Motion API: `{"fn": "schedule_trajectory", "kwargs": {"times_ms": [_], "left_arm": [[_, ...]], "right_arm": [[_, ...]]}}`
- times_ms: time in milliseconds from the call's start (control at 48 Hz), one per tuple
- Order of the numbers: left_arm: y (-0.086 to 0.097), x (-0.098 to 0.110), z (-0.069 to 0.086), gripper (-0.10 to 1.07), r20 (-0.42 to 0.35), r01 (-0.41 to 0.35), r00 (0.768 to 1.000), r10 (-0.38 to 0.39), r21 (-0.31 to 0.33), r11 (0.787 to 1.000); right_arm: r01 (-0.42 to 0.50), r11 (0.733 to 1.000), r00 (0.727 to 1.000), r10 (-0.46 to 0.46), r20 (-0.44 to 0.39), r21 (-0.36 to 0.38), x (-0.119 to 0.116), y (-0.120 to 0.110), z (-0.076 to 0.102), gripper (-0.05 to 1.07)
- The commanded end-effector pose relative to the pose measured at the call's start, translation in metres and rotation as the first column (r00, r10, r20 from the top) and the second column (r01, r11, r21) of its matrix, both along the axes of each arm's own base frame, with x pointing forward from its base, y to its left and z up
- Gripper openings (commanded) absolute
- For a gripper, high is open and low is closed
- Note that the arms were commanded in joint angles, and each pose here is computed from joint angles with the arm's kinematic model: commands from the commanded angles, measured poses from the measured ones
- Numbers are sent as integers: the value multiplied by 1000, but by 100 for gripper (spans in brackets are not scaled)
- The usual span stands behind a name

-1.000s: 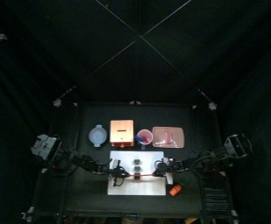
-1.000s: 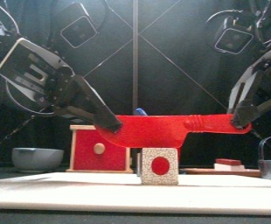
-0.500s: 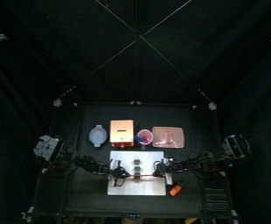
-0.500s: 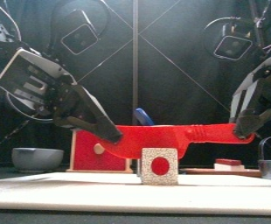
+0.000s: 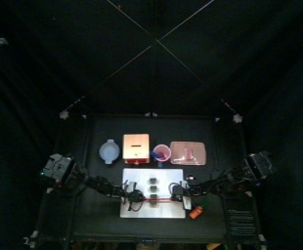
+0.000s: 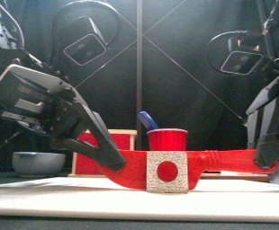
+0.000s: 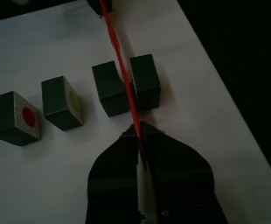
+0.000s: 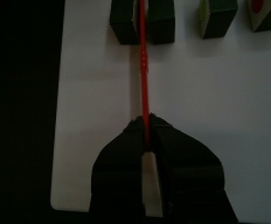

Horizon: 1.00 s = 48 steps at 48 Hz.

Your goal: Cut sushi roll

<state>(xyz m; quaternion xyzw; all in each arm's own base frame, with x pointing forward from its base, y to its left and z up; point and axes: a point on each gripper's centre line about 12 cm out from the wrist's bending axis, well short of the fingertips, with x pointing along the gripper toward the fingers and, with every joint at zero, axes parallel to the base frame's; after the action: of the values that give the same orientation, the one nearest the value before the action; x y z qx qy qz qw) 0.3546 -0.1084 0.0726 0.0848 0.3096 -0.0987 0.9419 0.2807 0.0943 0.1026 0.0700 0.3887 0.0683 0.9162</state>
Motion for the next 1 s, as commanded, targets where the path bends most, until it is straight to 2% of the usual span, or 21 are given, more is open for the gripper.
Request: {"fn": "schedule_trajectory", "kwargs": {"times_ms": [0,167,312,604,771,979], "left_arm": [[-4,-5,-2,37,-24,23,999,-23,10,1000],[-1,-2,14,37,18,18,1000,-18,1,1000],[1,-2,38,37,78,31,996,-30,-5,1000],[35,5,69,37,167,-1,986,-4,29,1000],[66,11,89,40,216,-96,972,93,3,995],[78,12,107,51,267,-135,954,134,-13,991]], "right_arm": [[-22,1000,1000,22,-14,-6,-1,5,-3,32],[-29,1000,999,29,19,3,-1,5,9,32],[-52,999,998,51,45,9,-8,3,26,32],[-56,998,990,61,124,-43,-14,-23,58,32],[-43,996,988,54,144,-79,-18,-38,68,32],[-26,995,988,41,149,-100,-22,-49,78,32]]}}
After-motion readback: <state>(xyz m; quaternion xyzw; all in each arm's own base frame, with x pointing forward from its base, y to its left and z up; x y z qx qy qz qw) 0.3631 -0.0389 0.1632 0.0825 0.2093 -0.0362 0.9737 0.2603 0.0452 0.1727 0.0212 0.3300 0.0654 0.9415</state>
